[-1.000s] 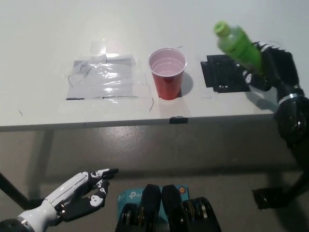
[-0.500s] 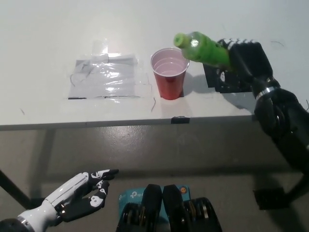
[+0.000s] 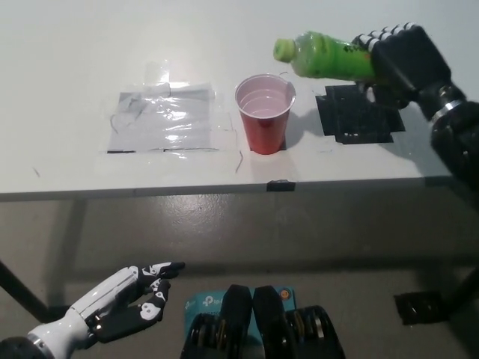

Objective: The robot uses its right hand to pick up a bottle kept in the middle of the desk and tilt it into a cup kept next to it to pour water out

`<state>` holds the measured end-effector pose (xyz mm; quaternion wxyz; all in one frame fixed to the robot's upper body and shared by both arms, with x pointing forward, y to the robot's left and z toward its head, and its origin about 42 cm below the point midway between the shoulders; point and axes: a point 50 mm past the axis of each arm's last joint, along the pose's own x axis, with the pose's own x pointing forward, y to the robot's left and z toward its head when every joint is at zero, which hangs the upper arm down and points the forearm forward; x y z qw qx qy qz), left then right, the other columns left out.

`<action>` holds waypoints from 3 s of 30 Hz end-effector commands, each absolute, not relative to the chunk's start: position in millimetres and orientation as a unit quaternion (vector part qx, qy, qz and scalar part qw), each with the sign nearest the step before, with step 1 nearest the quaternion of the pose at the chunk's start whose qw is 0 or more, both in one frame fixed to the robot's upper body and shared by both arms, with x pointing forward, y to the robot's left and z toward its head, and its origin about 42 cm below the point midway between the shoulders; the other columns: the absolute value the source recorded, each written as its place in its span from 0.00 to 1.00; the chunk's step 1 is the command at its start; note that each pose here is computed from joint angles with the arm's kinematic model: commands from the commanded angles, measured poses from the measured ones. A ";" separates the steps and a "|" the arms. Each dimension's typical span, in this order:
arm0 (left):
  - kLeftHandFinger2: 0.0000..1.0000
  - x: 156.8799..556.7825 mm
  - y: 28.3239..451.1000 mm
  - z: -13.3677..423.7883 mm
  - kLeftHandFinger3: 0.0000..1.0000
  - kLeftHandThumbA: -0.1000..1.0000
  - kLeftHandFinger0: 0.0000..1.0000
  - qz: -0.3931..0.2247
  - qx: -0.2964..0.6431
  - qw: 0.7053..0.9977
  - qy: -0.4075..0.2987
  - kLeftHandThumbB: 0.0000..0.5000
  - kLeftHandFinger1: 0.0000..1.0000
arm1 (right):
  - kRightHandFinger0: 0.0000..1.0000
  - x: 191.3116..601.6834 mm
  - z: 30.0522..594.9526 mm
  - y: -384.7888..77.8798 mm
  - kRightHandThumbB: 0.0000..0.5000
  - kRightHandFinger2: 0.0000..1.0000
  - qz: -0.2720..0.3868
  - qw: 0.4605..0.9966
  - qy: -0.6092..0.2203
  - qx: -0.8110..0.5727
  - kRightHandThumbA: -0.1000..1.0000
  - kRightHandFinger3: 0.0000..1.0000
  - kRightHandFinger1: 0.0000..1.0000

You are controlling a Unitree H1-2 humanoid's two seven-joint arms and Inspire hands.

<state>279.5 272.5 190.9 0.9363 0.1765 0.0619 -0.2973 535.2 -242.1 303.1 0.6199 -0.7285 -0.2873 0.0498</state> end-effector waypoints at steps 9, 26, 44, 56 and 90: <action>1.00 285.7 275.6 207.2 1.00 0.88 1.00 -0.301 0.197 0.932 0.047 0.54 1.00 | 0.00 541.8 389.0 -224.7 0.38 0.45 0.017 0.480 -0.408 -0.776 0.04 0.29 0.08; 1.00 285.6 275.9 206.9 1.00 0.87 1.00 -0.304 0.197 0.931 0.048 0.54 1.00 | 0.00 545.0 427.1 -223.5 0.43 0.25 0.029 0.368 -0.466 -0.804 0.05 0.28 0.00; 1.00 284.4 276.0 205.5 1.00 0.88 1.00 -0.305 0.193 0.931 0.050 0.59 1.00 | 0.00 543.8 406.3 -225.4 0.37 0.21 0.025 0.443 -0.425 -0.789 0.12 0.32 0.02; 1.00 274.4 273.5 196.9 1.00 0.88 1.00 -0.304 0.185 0.933 0.055 0.55 1.00 | 0.00 534.9 345.2 -206.8 0.09 0.25 0.002 0.746 -0.283 -0.602 0.00 0.28 0.00; 1.00 269.8 273.1 194.2 1.00 0.89 1.00 -0.299 0.181 0.936 0.046 0.54 1.00 | 0.00 527.4 242.8 -254.5 0.06 0.01 -0.056 0.966 -0.169 -0.185 0.00 0.17 0.00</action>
